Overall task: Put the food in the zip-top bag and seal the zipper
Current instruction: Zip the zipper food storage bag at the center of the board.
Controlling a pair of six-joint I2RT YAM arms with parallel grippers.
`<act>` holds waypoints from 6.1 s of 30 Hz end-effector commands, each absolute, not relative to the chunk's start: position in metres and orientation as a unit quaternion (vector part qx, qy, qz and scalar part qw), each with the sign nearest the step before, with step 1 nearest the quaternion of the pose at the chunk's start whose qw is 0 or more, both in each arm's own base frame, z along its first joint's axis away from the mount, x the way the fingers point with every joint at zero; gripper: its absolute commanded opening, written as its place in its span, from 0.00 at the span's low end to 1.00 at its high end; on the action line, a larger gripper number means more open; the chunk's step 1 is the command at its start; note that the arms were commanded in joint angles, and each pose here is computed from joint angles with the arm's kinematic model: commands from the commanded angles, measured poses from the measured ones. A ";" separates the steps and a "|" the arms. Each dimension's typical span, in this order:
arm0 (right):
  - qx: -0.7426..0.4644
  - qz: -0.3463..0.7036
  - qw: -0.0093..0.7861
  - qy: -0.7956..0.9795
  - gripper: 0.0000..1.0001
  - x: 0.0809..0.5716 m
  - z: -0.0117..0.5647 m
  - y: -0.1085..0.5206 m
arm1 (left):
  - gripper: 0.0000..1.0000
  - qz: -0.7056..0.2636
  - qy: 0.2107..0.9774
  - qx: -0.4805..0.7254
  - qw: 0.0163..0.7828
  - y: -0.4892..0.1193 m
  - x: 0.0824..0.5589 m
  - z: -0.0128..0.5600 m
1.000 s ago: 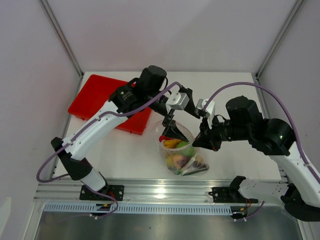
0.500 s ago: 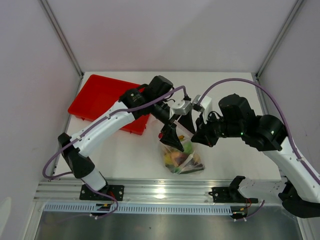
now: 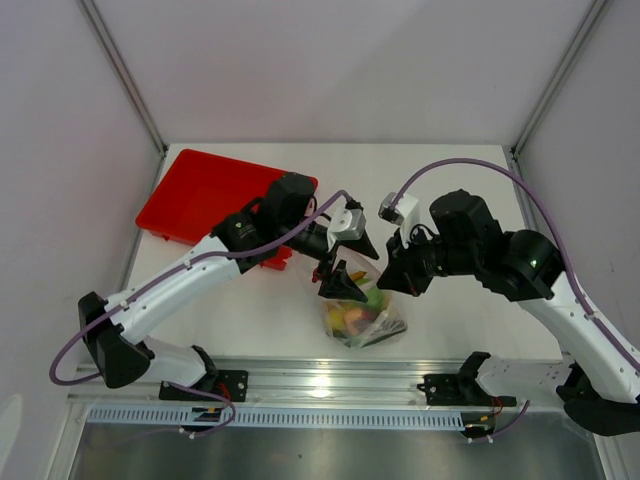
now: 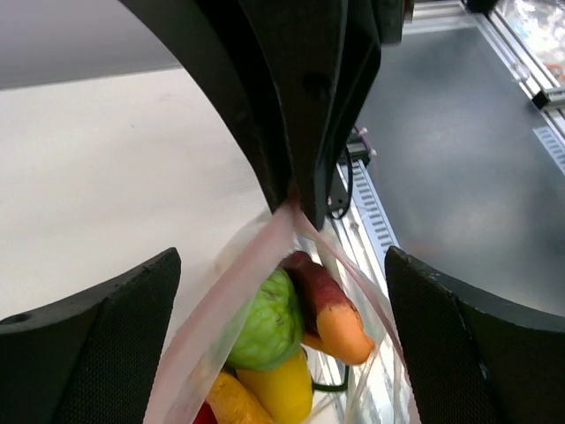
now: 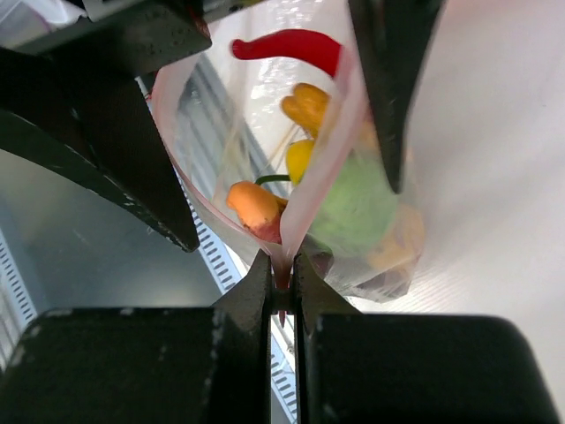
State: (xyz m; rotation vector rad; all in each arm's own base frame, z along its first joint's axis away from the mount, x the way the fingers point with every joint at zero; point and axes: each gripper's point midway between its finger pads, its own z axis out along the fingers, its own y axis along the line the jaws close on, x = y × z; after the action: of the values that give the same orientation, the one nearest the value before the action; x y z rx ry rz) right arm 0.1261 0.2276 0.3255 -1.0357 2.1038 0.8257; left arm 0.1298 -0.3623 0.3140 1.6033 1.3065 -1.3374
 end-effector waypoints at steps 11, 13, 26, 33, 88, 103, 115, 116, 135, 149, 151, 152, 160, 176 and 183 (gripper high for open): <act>-0.430 0.362 0.325 0.761 0.00 0.110 0.342 0.240 | 0.99 -0.533 0.441 0.628 0.357 -0.376 0.123 0.351; -0.429 0.364 0.329 0.758 0.00 0.111 0.345 0.241 | 0.99 -0.542 0.435 0.637 0.333 -0.380 0.119 0.342; -0.414 0.328 0.383 0.758 0.00 0.125 0.359 0.228 | 0.72 -0.537 0.477 0.638 0.277 -0.380 0.124 0.320; -0.409 0.310 0.382 0.768 0.00 0.128 0.355 0.222 | 0.47 -0.517 0.520 0.620 0.278 -0.375 0.136 0.315; -0.403 0.528 0.432 0.610 0.26 0.125 0.329 0.254 | 0.01 -0.566 0.590 0.471 0.333 -0.333 0.127 0.335; -0.351 0.538 0.421 0.640 0.00 0.144 0.320 0.261 | 0.49 -0.585 0.559 0.464 0.361 -0.338 0.131 0.361; -0.346 0.534 0.419 0.648 0.00 0.146 0.322 0.260 | 0.47 -0.598 0.540 0.466 0.366 -0.353 0.140 0.373; -0.347 0.534 0.420 0.646 0.00 0.145 0.323 0.260 | 0.46 -0.598 0.541 0.467 0.362 -0.354 0.141 0.371; -0.340 0.530 0.430 0.648 0.00 0.147 0.330 0.259 | 0.01 -0.595 0.564 0.463 0.337 -0.361 0.147 0.364; -0.339 0.530 0.429 0.648 0.00 0.146 0.331 0.258 | 0.43 -0.596 0.566 0.463 0.330 -0.359 0.144 0.358; -0.339 0.531 0.429 0.647 0.00 0.146 0.332 0.258 | 0.40 -0.596 0.569 0.463 0.326 -0.360 0.145 0.356; -0.339 0.530 0.429 0.648 0.00 0.146 0.331 0.258 | 0.40 -0.596 0.569 0.463 0.326 -0.360 0.146 0.356; -0.337 0.533 0.429 0.647 0.00 0.146 0.335 0.258 | 0.30 -0.586 0.584 0.462 0.319 -0.362 0.150 0.350; -0.278 0.509 0.475 0.661 0.00 0.165 0.341 0.250 | 0.01 -0.581 0.603 0.453 0.304 -0.358 0.148 0.343; -0.251 0.505 0.495 0.661 0.00 0.170 0.346 0.242 | 0.01 -0.569 0.631 0.445 0.285 -0.345 0.146 0.320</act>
State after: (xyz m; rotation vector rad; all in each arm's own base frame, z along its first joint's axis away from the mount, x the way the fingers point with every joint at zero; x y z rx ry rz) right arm 0.1570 0.2484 0.3147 -0.6864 1.7236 1.2658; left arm 0.1550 -0.3585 0.3311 1.1748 1.6263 -1.5216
